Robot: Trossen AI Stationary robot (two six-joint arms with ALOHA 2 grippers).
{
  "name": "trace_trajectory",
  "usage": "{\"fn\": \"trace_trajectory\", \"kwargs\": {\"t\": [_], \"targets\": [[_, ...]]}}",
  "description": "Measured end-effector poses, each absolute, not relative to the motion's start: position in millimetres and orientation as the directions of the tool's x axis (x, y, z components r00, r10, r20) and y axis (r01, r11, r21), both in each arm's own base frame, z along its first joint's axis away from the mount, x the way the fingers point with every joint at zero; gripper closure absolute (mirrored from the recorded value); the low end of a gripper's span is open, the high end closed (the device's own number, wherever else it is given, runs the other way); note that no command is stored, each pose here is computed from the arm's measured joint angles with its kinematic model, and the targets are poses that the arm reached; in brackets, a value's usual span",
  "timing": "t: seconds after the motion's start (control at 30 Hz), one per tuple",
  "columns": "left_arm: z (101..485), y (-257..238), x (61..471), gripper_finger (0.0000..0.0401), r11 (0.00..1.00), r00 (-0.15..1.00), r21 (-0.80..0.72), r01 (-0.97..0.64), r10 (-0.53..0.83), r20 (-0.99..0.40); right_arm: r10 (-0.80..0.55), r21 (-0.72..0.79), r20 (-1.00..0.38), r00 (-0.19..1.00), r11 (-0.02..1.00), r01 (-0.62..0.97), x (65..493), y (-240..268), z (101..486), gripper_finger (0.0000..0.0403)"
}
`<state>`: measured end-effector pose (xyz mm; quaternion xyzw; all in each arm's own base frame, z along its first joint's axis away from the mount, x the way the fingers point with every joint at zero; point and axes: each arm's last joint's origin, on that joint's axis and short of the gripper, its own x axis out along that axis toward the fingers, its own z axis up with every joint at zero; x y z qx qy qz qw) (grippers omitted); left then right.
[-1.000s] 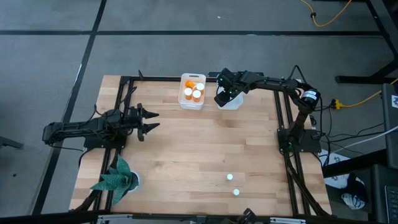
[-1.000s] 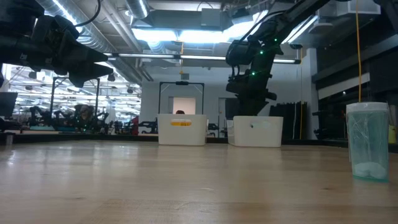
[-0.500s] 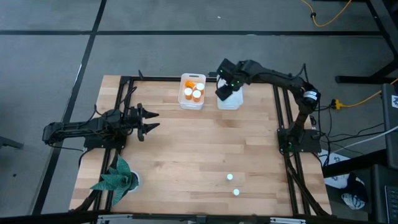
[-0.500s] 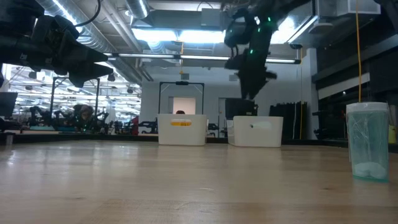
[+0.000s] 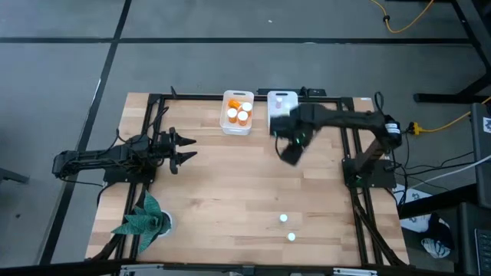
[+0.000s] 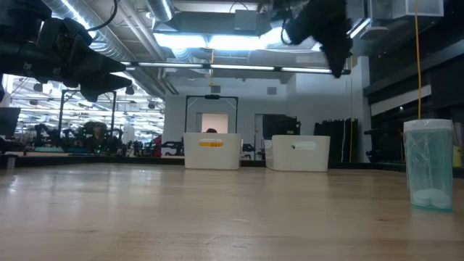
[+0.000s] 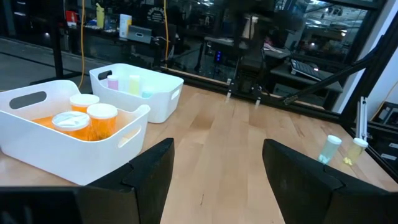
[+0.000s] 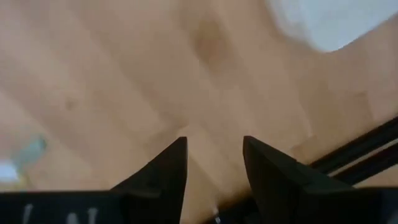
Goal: Pick and place medicine bottles into bin by pill shape (circle, oval)
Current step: Put the blue tablet bottle into the right white bin
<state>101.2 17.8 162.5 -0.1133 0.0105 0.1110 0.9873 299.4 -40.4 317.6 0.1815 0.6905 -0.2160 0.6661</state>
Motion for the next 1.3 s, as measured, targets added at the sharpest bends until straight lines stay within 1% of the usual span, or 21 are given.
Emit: {"fn": "trace_trajectory", "kwargs": {"t": [0.1, 0.2, 0.4, 0.53, 0.63, 0.83, 1.03, 1.17, 1.3], "targets": [[163, 18, 101, 0.0164, 0.95, 0.975, -0.221, -0.222, 0.217, -0.046, -0.042, -0.06, -0.998, -0.049, 0.891, 0.45, 291, -5, 317, 0.0244], [163, 18, 101, 0.0164, 0.95, 0.975, -0.221, -0.221, 0.217, -0.046, -0.049, -0.072, -0.997, -0.065, 0.904, 0.421, 280, 29, 310, 0.0244], [162, 18, 101, 0.0164, 0.95, 0.975, -0.221, -0.222, 0.217, -0.046, -0.078, -0.112, -0.992, -0.103, 0.914, 0.39, 261, 90, 282, 0.0244], [163, 18, 101, 0.0164, 0.95, 0.975, -0.221, -0.221, 0.217, -0.045, -0.067, -0.085, -0.996, -0.064, 0.929, 0.361, 251, 122, 259, 0.0244], [162, 18, 101, 0.0164, 0.95, 0.975, -0.221, -0.222, 0.217, -0.046, -0.035, -0.033, -0.999, 0.001, 0.956, 0.293, 245, 144, 241, 0.0244], [163, 18, 101, 0.0164, 0.95, 0.975, -0.221, -0.221, 0.217, -0.046, 0.055, 0.068, -0.989, 0.138, 0.994, 0.091, 237, 173, 208, 0.0244], [163, 18, 101, 0.0164, 0.95, 0.975, -0.221, -0.221, 0.217, -0.045, 0.109, 0.121, -0.962, 0.25, 0.992, 0.033, 235, 174, 171, 0.0244], [163, 18, 101, 0.0164, 0.95, 0.975, -0.221, -0.222, 0.217, -0.046, 0.107, 0.096, -0.935, 0.338, 0.994, -0.048, 238, 169, 158, 0.0244], [163, 18, 101, 0.0164, 0.95, 0.975, -0.221, -0.222, 0.217, -0.045, 0.106, 0.039, -0.897, 0.43, 0.986, -0.163, 245, 170, 160, 0.0244]]}}
